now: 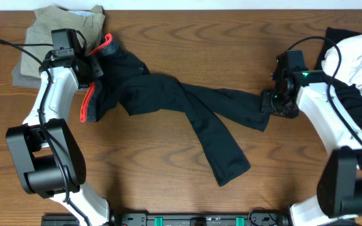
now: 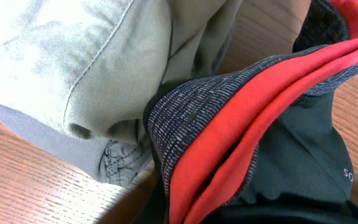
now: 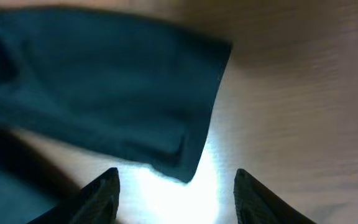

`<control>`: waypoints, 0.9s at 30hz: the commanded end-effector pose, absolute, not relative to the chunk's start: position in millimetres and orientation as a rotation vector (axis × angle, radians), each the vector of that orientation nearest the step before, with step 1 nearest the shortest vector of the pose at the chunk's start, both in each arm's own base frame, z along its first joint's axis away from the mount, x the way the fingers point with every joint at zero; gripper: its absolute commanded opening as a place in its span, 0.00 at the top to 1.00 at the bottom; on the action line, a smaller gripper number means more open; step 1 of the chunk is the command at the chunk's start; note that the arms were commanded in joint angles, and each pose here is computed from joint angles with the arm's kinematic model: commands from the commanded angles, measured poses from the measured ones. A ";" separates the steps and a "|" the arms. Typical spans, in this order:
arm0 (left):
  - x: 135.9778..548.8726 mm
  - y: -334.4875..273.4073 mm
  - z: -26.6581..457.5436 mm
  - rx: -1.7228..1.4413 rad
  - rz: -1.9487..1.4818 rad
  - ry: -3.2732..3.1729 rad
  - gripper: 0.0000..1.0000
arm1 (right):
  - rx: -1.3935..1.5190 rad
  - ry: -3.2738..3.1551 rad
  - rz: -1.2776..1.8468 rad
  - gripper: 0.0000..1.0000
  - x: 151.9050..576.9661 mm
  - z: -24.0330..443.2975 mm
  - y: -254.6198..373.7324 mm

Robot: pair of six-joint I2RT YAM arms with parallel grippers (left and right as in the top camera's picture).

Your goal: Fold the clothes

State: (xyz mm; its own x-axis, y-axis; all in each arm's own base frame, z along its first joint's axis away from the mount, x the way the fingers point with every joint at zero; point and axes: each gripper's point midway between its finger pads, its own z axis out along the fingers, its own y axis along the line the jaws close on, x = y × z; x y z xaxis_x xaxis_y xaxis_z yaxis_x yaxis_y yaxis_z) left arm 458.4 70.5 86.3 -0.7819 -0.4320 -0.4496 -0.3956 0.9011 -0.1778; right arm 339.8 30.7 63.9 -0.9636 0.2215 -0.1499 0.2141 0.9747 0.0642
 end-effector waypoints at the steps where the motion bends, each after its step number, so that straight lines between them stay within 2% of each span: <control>1: 460.8 73.7 86.4 -0.607 -0.094 2.567 0.94 | 0.433 2.913 -0.089 0.44 354.8 54.7 3.9; 4: 460.8 73.7 86.5 -0.607 -0.094 2.566 0.94 | 0.441 2.871 -0.127 0.48 369.8 45.3 -3.3; 7: 460.8 73.7 86.5 -0.606 -0.094 2.567 0.94 | 0.441 2.860 -0.129 0.56 379.7 33.2 -6.1; 17: 459.7 73.5 85.8 -0.608 -0.093 2.572 0.94 | 0.439 2.924 -0.065 0.69 382.9 -5.9 3.5; 19: 459.8 73.6 85.9 -0.608 -0.093 2.571 0.94 | 0.440 2.931 -0.067 0.80 382.1 -8.7 3.4; 21: 459.5 73.5 85.7 -0.608 -0.093 2.573 0.94 | 0.440 2.934 -0.068 0.98 382.4 -12.0 3.5; 27: 459.5 73.5 85.7 -0.609 -0.094 2.572 0.94 | 0.430 2.829 -0.045 0.99 409.4 -7.5 -4.3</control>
